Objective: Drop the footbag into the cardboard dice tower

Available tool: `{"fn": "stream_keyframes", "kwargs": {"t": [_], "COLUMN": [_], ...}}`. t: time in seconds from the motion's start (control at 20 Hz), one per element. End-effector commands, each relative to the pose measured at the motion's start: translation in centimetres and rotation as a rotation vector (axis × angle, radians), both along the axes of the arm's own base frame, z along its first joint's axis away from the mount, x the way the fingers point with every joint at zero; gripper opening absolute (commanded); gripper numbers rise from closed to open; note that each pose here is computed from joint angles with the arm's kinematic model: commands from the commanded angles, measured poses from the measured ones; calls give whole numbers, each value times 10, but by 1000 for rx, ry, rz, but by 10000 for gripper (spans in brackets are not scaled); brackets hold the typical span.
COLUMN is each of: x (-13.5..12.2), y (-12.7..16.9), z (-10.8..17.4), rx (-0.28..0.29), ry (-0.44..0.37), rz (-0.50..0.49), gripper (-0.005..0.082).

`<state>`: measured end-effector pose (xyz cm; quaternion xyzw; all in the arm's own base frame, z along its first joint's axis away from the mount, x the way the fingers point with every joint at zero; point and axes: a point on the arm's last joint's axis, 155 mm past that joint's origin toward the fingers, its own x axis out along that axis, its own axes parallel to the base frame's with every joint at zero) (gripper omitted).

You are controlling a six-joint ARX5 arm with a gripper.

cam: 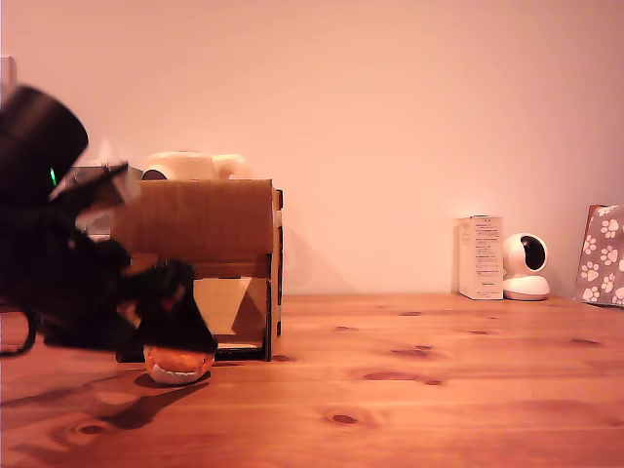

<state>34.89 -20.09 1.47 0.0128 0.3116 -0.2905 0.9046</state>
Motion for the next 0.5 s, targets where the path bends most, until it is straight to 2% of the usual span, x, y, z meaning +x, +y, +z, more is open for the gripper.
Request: {"fn": "stream_keyframes", "kwargs": {"t": [0.0, 0.05, 0.15, 0.2, 0.25, 0.45], "x": [-1, 0, 3, 4, 4, -6], "y": [-1, -1, -2, -3, -3, -2], "z": [-5, -5, 0, 2, 2, 2], "rx": [4, 3, -7, -10, -6, -8], "ry": [-3, -6, -28, -35, -38, 12], "rz": [-5, -5, -5, -5, -9, -18], "gripper": [710, 613, 262, 123, 52, 43]}}
